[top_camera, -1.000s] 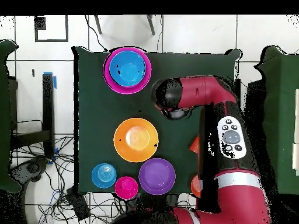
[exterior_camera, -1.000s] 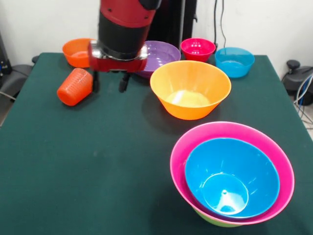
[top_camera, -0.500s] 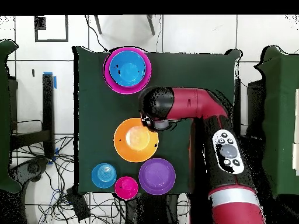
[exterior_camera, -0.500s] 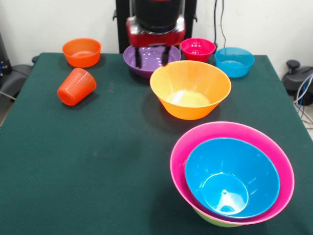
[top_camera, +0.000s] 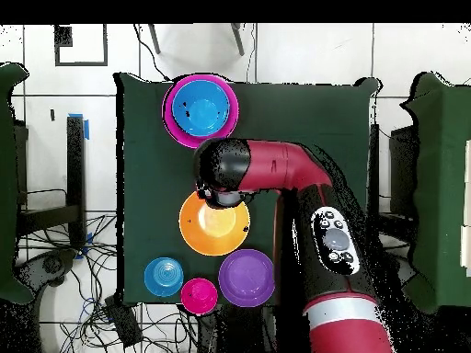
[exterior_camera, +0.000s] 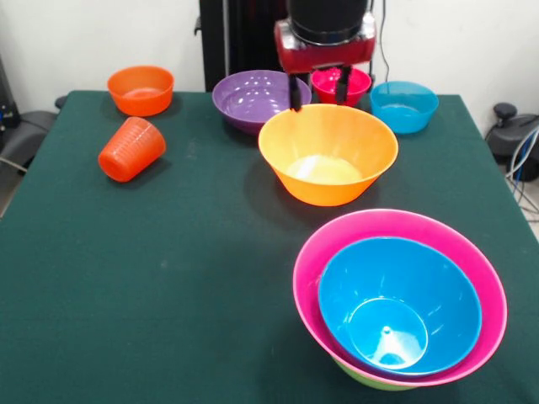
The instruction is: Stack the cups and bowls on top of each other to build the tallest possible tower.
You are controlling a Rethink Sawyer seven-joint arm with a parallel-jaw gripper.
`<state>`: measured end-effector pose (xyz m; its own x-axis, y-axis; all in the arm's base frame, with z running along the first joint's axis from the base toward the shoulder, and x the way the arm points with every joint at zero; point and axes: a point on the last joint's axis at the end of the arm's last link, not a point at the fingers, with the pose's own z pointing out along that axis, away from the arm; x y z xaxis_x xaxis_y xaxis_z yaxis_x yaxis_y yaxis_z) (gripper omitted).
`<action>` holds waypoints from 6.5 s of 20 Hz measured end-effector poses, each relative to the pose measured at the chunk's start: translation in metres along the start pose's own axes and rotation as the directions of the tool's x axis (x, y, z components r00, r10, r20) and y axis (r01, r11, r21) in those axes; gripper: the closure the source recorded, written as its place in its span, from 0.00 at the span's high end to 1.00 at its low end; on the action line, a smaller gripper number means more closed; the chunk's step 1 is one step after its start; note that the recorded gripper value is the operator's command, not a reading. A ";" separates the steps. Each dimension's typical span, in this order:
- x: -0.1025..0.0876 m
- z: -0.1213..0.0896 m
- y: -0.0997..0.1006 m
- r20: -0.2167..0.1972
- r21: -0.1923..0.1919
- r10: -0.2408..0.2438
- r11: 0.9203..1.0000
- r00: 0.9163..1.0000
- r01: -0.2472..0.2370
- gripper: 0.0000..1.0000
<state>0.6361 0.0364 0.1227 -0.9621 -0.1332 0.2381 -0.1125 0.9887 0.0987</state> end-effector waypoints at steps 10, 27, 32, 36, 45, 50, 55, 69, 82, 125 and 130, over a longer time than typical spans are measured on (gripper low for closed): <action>-0.009 0.062 0.018 0.087 0.089 -0.066 0.994 0.994 0.058 1.00; 0.029 0.148 -0.041 0.041 0.209 -0.051 0.977 0.998 0.041 1.00; 0.039 0.168 -0.048 0.011 0.214 -0.041 0.976 0.999 0.038 1.00; 0.042 0.177 -0.054 0.015 0.225 -0.038 0.974 0.999 0.034 1.00; 0.040 0.177 -0.054 0.023 0.237 -0.045 0.971 0.999 0.038 0.00; 0.040 0.175 -0.055 0.027 0.228 -0.031 0.973 0.999 0.024 0.00; 0.041 0.171 -0.058 0.035 0.204 -0.005 0.979 0.999 -0.002 0.00; 0.029 0.093 -0.059 0.141 0.044 0.128 0.990 0.982 -0.135 1.00; 0.016 0.061 -0.048 0.203 0.024 0.105 0.993 0.974 -0.112 1.00; 0.007 0.142 -0.157 0.212 -0.209 0.212 0.963 0.954 -0.168 1.00; -0.009 0.133 -0.145 0.238 -0.325 0.246 0.932 0.940 -0.162 1.00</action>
<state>0.6279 -0.0968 -0.0224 -0.9907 0.1345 0.0185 0.1318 0.9208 0.3672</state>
